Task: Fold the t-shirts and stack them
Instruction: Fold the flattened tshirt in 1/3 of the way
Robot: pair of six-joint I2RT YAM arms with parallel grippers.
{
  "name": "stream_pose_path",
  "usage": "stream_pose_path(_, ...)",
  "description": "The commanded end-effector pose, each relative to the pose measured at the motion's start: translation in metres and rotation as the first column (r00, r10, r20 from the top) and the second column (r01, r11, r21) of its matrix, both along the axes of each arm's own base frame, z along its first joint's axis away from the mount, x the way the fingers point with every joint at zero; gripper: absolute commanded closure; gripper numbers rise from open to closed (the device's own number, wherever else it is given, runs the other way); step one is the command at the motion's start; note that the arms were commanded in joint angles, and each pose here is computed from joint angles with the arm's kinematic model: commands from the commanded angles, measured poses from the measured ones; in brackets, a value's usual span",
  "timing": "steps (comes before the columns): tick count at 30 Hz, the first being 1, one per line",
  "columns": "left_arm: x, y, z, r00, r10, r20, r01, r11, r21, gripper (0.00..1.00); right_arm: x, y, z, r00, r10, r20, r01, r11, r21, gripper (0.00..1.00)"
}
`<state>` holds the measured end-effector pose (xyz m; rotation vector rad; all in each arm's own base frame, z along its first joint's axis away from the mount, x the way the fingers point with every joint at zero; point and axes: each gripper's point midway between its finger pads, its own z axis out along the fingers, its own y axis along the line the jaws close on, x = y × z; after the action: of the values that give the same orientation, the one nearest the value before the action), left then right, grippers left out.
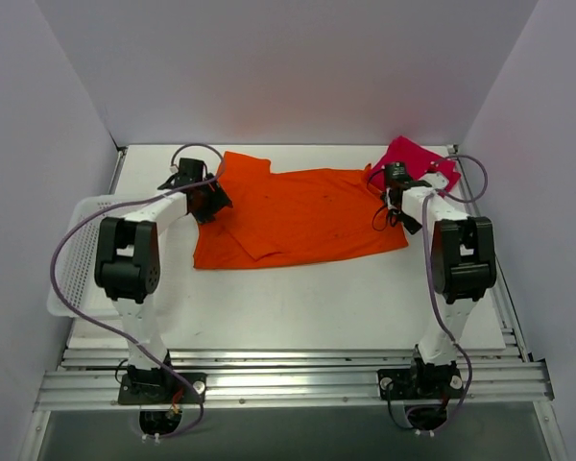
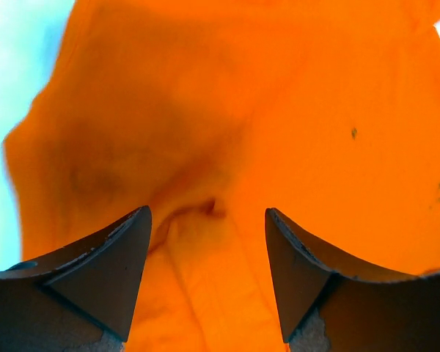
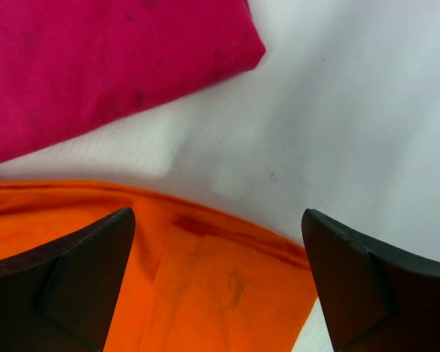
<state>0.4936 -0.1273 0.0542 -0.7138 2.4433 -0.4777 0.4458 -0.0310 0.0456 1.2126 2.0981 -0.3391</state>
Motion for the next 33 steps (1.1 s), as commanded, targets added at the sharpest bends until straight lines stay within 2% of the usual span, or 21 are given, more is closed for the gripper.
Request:
stream_pose_path(1,-0.015,0.009,0.087,0.978,0.005,0.209,-0.012,0.999,0.031,0.28,0.000,0.033,0.077,0.986,0.063,0.152,-0.052,0.996,-0.078,0.07)
stream_pose_path(3,-0.026,0.013,0.107,0.965,0.012,0.263,-0.025,0.998,0.049,0.28,-0.001,0.058,0.105,0.969,0.133,0.208,-0.112,0.988,-0.109,0.07)
stream_pose_path(4,-0.036,0.017,0.131,0.949,0.026,0.316,-0.047,0.997,0.058,0.28,-0.003,0.088,0.112,0.954,0.201,0.225,-0.179,0.977,-0.113,0.08)
stream_pose_path(6,-0.056,0.020,0.130,0.949,0.028,0.315,-0.053,0.996,0.072,0.28,-0.001,0.126,0.130,0.913,0.305,0.270,-0.282,0.952,-0.123,0.08)
stream_pose_path(7,-0.066,0.019,0.145,0.935,0.037,0.353,-0.064,0.996,0.067,0.28,-0.005,0.158,0.134,0.881,0.376,0.286,-0.355,0.927,-0.123,0.09)
stream_pose_path(9,-0.086,0.017,0.134,0.939,0.034,0.344,-0.060,0.996,0.067,0.29,-0.003,0.199,0.139,0.817,0.480,0.319,-0.475,0.874,-0.100,0.09)
stream_pose_path(10,-0.095,0.011,0.144,0.927,0.030,0.374,-0.051,0.998,0.047,0.29,-0.003,0.214,0.139,0.792,0.513,0.332,-0.517,0.852,-0.083,0.10)
stream_pose_path(11,-0.105,0.009,0.131,0.932,0.024,0.362,-0.043,0.998,0.045,0.29,-0.002,0.233,0.140,0.763,0.542,0.352,-0.558,0.827,-0.065,0.10)
stream_pose_path(14,-0.120,-0.002,0.128,0.926,0.013,0.377,-0.020,1.000,0.014,0.31,-0.004,0.281,0.128,0.688,0.640,0.342,-0.675,0.737,-0.021,0.10)
stream_pose_path(16,-0.131,-0.006,0.110,0.939,0.007,0.344,-0.012,1.000,0.013,0.31,-0.001,0.304,0.120,0.659,0.681,0.319,-0.714,0.700,-0.018,0.11)
stream_pose_path(18,-0.133,-0.011,0.101,0.939,0.004,0.343,-0.004,1.000,0.001,0.37,-0.004,0.327,0.106,0.634,0.717,0.291,-0.747,0.665,-0.012,0.11)
stream_pose_path(19,-0.139,-0.012,0.083,0.949,0.002,0.315,-0.004,1.000,0.005,0.41,-0.006,0.337,0.103,0.614,0.734,0.289,-0.766,0.643,-0.005,0.12)
stream_pose_path(20,-0.136,-0.014,0.081,0.944,0.007,0.329,-0.006,1.000,-0.004,0.48,-0.004,0.344,0.107,0.604,0.740,0.297,-0.773,0.634,-0.009,0.12)
stream_pose_path(25,-0.127,-0.014,0.045,0.956,0.018,0.294,-0.027,0.999,0.027,0.72,-0.012,0.378,0.085,0.566,0.785,0.252,-0.814,0.580,0.023,0.14)
stream_pose_path(27,-0.123,-0.012,0.035,0.960,0.022,0.280,-0.036,0.998,0.044,0.76,-0.016,0.387,0.084,0.554,0.794,0.252,-0.825,0.564,0.033,0.14)
stream_pose_path(33,-0.107,-0.011,0.006,0.968,0.024,0.252,-0.043,0.997,0.070,0.77,-0.051,0.404,0.078,0.535,0.817,0.217,-0.842,0.535,0.063,0.14)
